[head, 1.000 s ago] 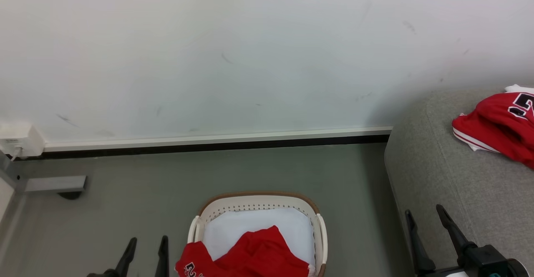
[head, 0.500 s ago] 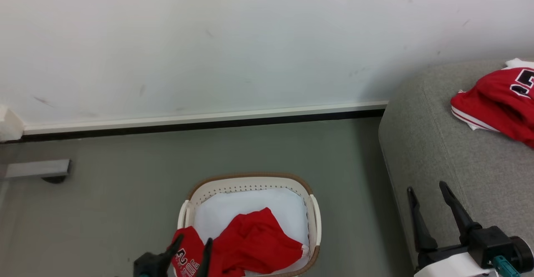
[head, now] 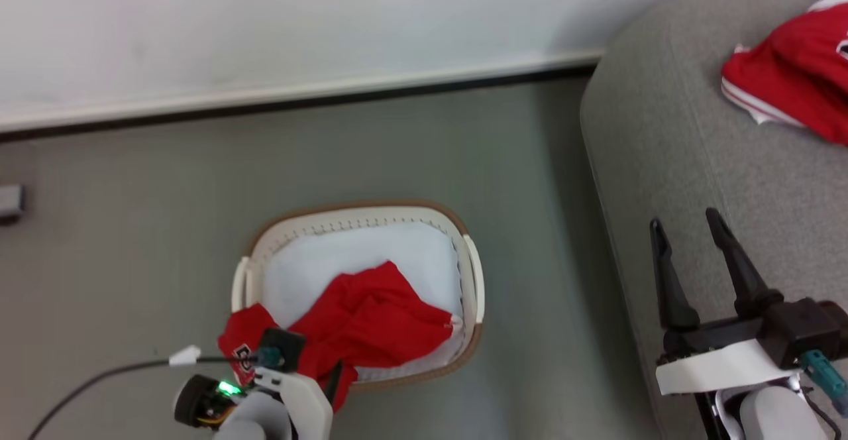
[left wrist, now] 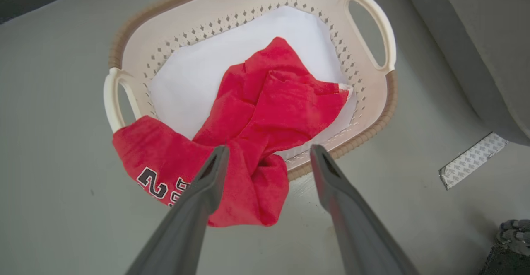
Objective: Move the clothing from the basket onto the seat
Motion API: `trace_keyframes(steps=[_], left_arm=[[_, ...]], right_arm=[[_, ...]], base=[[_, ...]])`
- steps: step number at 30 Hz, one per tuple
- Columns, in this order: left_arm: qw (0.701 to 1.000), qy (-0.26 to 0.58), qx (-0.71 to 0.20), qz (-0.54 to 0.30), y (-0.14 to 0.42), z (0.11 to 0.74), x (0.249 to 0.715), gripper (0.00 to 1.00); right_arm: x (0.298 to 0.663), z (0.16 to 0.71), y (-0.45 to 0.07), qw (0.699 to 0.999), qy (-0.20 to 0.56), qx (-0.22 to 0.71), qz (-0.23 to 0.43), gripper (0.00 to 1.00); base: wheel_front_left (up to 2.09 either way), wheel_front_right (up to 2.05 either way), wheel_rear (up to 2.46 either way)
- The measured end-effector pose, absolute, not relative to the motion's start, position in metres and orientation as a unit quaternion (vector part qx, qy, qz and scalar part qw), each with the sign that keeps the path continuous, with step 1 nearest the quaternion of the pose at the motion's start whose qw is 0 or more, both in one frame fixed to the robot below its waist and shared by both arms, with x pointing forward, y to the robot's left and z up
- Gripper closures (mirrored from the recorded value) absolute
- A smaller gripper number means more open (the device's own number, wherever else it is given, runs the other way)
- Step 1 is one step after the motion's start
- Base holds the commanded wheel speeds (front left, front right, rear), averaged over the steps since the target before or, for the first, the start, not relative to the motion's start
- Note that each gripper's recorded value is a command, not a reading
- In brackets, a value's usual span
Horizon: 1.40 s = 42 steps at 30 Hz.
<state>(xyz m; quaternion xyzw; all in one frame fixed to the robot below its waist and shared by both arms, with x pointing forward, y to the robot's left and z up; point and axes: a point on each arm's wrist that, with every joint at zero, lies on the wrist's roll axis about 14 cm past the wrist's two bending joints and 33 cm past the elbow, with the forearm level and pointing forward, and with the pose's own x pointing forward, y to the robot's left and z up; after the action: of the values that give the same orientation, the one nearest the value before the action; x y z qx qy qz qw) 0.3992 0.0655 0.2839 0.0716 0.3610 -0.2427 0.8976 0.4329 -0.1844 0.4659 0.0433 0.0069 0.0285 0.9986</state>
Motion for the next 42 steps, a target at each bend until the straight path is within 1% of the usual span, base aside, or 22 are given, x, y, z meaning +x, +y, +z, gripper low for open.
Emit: trace_keyframes(steps=[6, 8, 17, 23, 37, 38, 39, 40, 41, 42], left_arm=[[0.858, 0.445, 0.086, -0.242, 0.075, 0.233, 0.393, 0.00], [0.849, 0.465, 0.094, -0.234, 0.082, 0.219, 0.392, 0.00], [0.834, 0.497, 0.090, -0.221, 0.084, 0.188, 0.401, 0.00], [0.830, 0.505, 0.101, -0.213, 0.089, 0.176, 0.408, 0.00], [0.809, 0.529, 0.111, -0.233, 0.083, 0.155, 0.409, 0.00], [0.807, 0.530, 0.112, -0.234, 0.083, 0.153, 0.409, 0.11], [0.806, 0.532, 0.113, -0.236, 0.083, 0.152, 0.409, 0.41], [0.804, 0.533, 0.113, -0.237, 0.082, 0.151, 0.409, 0.59], [0.803, 0.534, 0.112, -0.239, 0.082, 0.151, 0.409, 0.68], [0.802, 0.536, 0.110, -0.240, 0.081, 0.150, 0.408, 0.79]], right_arm=[[0.446, 0.447, -0.194, 0.999, 0.024, 0.044, 0.016, 0.00], [0.447, 0.441, -0.197, 0.998, 0.032, 0.045, 0.012, 0.00], [0.449, 0.423, -0.210, 0.998, 0.052, 0.046, -0.007, 0.00], [0.451, 0.416, -0.215, 0.997, 0.059, 0.048, -0.014, 0.00], [0.453, 0.400, -0.220, 0.995, 0.078, 0.054, -0.022, 0.00], [0.453, 0.399, -0.220, 0.995, 0.079, 0.054, -0.023, 0.00], [0.453, 0.397, -0.221, 0.995, 0.080, 0.053, -0.023, 0.00], [0.453, 0.396, -0.221, 0.995, 0.082, 0.053, -0.024, 0.00], [0.453, 0.395, -0.221, 0.995, 0.083, 0.053, -0.024, 0.00], [0.453, 0.394, -0.221, 0.995, 0.084, 0.054, -0.024, 0.00]], base=[[0.00, 0.00, 0.00], [0.00, 0.00, 0.00], [0.00, 0.00, 0.00], [0.00, 0.00, 0.00], [0.00, 0.00, 0.00], [0.00, 0.00, 0.00], [0.00, 0.00, 0.00], [0.00, 0.00, 0.00], [0.00, 0.00, 0.00], [0.00, 0.00, 0.00]])
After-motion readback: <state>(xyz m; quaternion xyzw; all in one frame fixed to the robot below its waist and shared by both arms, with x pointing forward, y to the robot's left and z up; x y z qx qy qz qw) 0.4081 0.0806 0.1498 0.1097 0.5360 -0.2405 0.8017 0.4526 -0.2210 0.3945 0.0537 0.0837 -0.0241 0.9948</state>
